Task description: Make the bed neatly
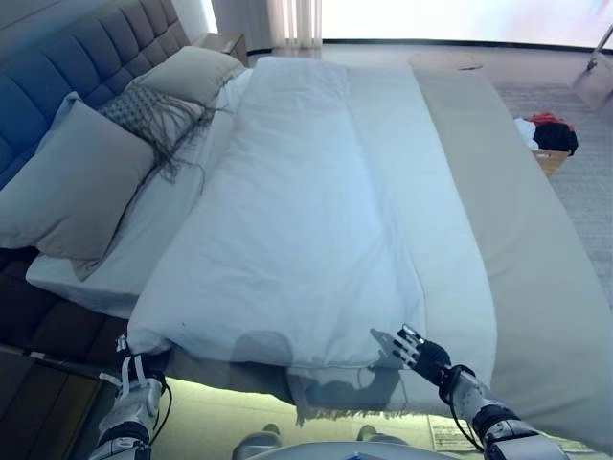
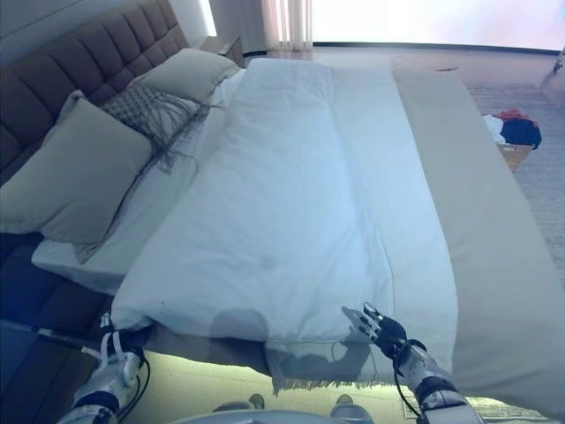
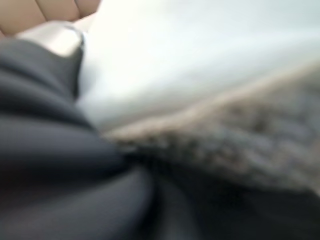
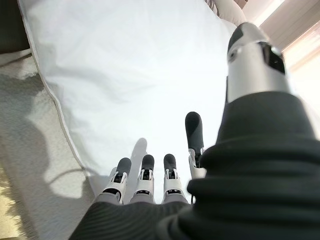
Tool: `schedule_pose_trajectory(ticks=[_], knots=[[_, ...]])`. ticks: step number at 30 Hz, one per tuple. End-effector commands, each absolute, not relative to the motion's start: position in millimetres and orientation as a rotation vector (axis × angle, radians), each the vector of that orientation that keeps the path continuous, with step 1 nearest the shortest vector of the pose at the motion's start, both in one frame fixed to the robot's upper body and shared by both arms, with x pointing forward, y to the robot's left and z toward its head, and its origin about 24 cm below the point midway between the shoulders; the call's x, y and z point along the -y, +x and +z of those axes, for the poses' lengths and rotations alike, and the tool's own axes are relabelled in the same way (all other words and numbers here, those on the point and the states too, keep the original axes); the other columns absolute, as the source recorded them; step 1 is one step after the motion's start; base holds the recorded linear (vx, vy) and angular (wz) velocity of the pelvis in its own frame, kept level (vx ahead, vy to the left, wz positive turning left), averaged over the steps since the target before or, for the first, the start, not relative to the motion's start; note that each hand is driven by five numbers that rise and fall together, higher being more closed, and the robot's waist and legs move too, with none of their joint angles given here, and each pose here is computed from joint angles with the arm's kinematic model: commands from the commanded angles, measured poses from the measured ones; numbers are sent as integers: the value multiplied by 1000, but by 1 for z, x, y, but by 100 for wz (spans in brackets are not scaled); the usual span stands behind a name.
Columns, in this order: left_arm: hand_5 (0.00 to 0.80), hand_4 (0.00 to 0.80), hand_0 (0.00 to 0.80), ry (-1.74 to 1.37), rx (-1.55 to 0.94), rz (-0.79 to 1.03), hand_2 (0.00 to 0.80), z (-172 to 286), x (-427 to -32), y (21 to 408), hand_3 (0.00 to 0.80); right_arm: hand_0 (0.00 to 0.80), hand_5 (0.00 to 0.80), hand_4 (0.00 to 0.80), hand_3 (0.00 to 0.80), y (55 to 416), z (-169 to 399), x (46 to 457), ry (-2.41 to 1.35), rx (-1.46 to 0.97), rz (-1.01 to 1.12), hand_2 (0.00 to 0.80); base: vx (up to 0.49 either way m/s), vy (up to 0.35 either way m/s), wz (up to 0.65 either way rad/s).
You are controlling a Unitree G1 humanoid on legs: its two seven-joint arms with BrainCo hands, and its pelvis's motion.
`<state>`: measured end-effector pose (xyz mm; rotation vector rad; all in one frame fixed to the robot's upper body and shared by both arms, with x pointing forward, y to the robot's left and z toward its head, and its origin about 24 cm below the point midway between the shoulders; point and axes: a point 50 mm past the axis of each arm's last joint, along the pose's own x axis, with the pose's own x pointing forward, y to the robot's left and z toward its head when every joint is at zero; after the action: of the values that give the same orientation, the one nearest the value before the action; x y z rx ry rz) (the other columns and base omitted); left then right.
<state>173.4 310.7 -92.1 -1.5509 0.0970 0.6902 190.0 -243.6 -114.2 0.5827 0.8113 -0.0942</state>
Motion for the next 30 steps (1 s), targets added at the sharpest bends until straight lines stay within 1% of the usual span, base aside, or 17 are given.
schedule_pose_trajectory(ticks=[1,8,14,17,20,22,25,28,30], knots=[[800,800,800,-1323,315,937,800,-42,-422,103,800,0,0,0,0,173,-115,273,614,-798,-217,0,-9,104,2],[800,800,800,-1341,279,939,800,-42,-421,115,800,0,0,0,0,176,-110,283,631,-754,-266,0,-34,122,-1],[800,800,800,-1333,253,842,800,-37,-410,144,800,0,0,0,0,192,-106,272,654,-710,-239,0,-150,129,-1],[800,800,800,-1325,249,791,800,-35,-398,164,800,0,0,0,0,200,-103,268,675,-690,-239,0,-225,-15,9],[800,800,800,-1329,247,782,800,-33,-398,171,800,0,0,0,0,206,-100,271,672,-690,-245,0,-158,-84,23],[800,800,800,-1330,235,786,800,-31,-399,173,800,0,0,0,0,207,-99,273,671,-700,-251,0,-162,-57,-30],[800,800,800,-1324,230,784,800,-28,-399,178,800,0,0,0,0,199,-102,279,669,-723,-275,0,-196,-11,-29],[800,800,800,-1293,226,780,800,-24,-396,186,800,0,0,0,0,183,-106,290,709,-732,-362,0,-215,30,-20],[800,800,800,-1285,269,825,800,-23,-403,179,800,0,0,0,0,174,-107,299,723,-744,-408,0,-241,80,25]])
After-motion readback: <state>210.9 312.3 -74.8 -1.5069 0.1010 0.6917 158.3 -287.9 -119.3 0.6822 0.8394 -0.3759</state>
